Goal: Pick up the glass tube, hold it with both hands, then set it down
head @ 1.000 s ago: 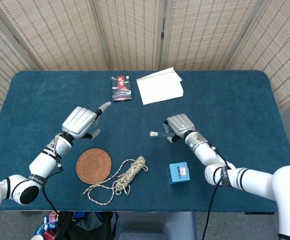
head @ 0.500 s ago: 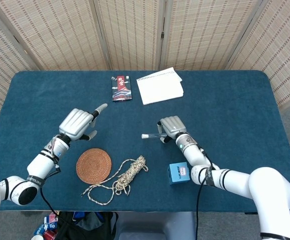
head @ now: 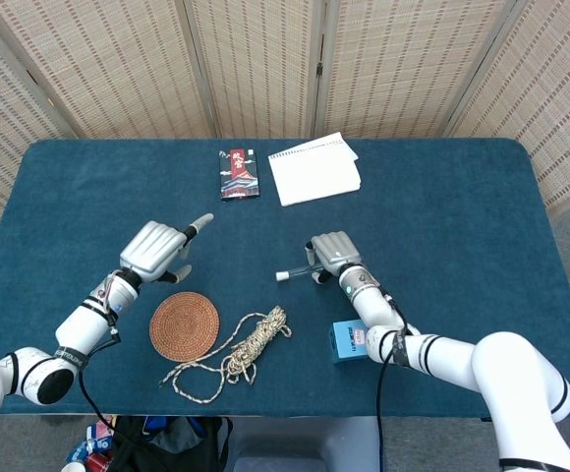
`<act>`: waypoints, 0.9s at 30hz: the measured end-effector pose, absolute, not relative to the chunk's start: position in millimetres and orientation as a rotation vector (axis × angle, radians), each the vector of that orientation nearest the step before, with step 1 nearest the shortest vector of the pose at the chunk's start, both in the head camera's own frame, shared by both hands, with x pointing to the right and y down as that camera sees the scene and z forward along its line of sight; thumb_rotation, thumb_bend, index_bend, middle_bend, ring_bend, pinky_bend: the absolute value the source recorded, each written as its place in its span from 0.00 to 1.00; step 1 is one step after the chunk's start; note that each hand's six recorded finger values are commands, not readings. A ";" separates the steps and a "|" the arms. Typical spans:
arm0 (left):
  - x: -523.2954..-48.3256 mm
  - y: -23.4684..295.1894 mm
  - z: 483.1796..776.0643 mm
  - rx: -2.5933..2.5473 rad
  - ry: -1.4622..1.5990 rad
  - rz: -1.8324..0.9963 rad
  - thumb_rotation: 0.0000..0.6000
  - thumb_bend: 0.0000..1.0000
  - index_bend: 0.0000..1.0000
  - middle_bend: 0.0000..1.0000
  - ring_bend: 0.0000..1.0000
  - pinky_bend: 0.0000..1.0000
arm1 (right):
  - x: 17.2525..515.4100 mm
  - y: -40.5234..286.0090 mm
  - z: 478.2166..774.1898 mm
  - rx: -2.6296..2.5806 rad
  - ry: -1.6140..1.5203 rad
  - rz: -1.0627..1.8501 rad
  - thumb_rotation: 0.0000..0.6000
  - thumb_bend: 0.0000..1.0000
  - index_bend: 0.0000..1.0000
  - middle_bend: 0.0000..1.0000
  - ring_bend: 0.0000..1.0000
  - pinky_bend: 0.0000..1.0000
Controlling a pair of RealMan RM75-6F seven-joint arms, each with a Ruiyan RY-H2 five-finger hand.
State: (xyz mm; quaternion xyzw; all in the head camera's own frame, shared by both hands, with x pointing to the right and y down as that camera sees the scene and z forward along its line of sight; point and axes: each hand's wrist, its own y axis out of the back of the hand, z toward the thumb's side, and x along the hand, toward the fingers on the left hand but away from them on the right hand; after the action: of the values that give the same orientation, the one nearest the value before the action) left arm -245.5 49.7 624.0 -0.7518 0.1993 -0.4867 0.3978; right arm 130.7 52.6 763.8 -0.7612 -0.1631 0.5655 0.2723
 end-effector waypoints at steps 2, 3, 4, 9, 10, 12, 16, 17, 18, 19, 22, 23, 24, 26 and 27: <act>-247.0 49.1 624.4 -1.900 0.508 -1.236 1.00 0.33 0.00 0.54 0.53 0.87 | 131.2 52.5 763.7 -2.047 -0.446 1.527 1.00 0.16 0.38 1.00 1.00 1.00; -247.7 48.8 624.6 -1.899 0.509 -1.238 1.00 0.33 0.00 0.54 0.53 0.86 | 131.4 52.3 763.3 -2.047 -0.449 1.528 1.00 0.15 0.35 1.00 1.00 1.00; -248.9 48.5 624.9 -1.899 0.509 -1.244 1.00 0.33 0.00 0.54 0.53 0.86 | 131.7 52.0 762.6 -2.047 -0.453 1.528 1.00 0.13 0.31 1.00 1.00 1.00; -255.3 47.2 626.8 -1.895 0.510 -1.273 1.00 0.33 0.00 0.54 0.53 0.85 | 135.6 48.5 754.8 -2.048 -0.471 1.520 1.00 0.10 0.19 1.00 1.00 1.00; -257.7 46.5 626.8 -1.892 0.518 -1.279 1.00 0.33 0.00 0.53 0.53 0.85 | 137.6 46.6 751.2 -2.048 -0.482 1.517 1.00 0.10 0.18 1.00 1.00 1.00; -263.5 44.4 626.9 -1.887 0.542 -1.294 1.00 0.33 0.00 0.52 0.51 0.81 | 142.7 42.9 744.1 -2.045 -0.501 1.510 1.00 0.10 0.18 0.98 1.00 1.00; -289.2 37.3 628.9 -1.859 0.624 -1.362 1.00 0.33 0.00 0.45 0.42 0.60 | 166.2 32.3 718.3 -2.018 -0.563 1.488 1.00 0.10 0.20 0.88 0.94 1.00; -297.1 35.5 629.4 -1.851 0.652 -1.381 1.00 0.33 0.00 0.43 0.39 0.55 | 173.5 30.5 711.3 -2.009 -0.576 1.484 1.00 0.11 0.23 0.86 0.92 1.00; -305.4 34.0 629.8 -1.842 0.683 -1.399 1.00 0.33 0.00 0.41 0.36 0.50 | 181.5 29.0 703.8 -1.998 -0.590 1.480 1.00 0.14 0.27 0.82 0.88 1.00; -316.8 32.5 630.1 -1.830 0.727 -1.422 1.00 0.33 0.00 0.40 0.35 0.47 | 193.4 27.7 693.4 -1.983 -0.606 1.477 1.00 0.18 0.32 0.77 0.84 1.00; -342.3 33.0 630.7 -1.813 0.833 -1.467 1.00 0.33 0.03 0.36 0.31 0.40 | 226.2 30.3 666.3 -1.936 -0.636 1.474 1.00 0.27 0.38 0.69 0.75 1.00; -350.0 34.6 630.9 -1.806 0.858 -1.479 1.00 0.33 0.04 0.35 0.30 0.39 | 237.1 32.7 658.1 -1.920 -0.646 1.475 1.00 0.29 0.39 0.67 0.72 0.99; -357.6 36.4 630.7 -1.798 0.878 -1.491 1.00 0.33 0.05 0.34 0.29 0.37 | 248.6 35.8 650.0 -1.902 -0.656 1.478 1.00 0.33 0.39 0.63 0.68 0.96; -374.5 41.5 629.2 -1.769 0.905 -1.516 1.00 0.33 0.06 0.32 0.27 0.34 | 277.3 43.9 632.4 -1.851 -0.682 1.489 1.00 0.37 0.39 0.57 0.60 0.87; -381.0 43.9 628.0 -1.756 0.914 -1.524 1.00 0.33 0.06 0.31 0.26 0.34 | 289.1 47.7 625.4 -1.827 -0.693 1.493 1.00 0.37 0.39 0.54 0.56 0.80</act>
State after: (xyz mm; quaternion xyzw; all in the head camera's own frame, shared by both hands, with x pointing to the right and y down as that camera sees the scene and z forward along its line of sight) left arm -381.0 43.9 628.0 -0.6668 0.3472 -0.5788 0.3160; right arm 289.1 47.7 625.4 -0.7000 -0.2657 0.5723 0.3345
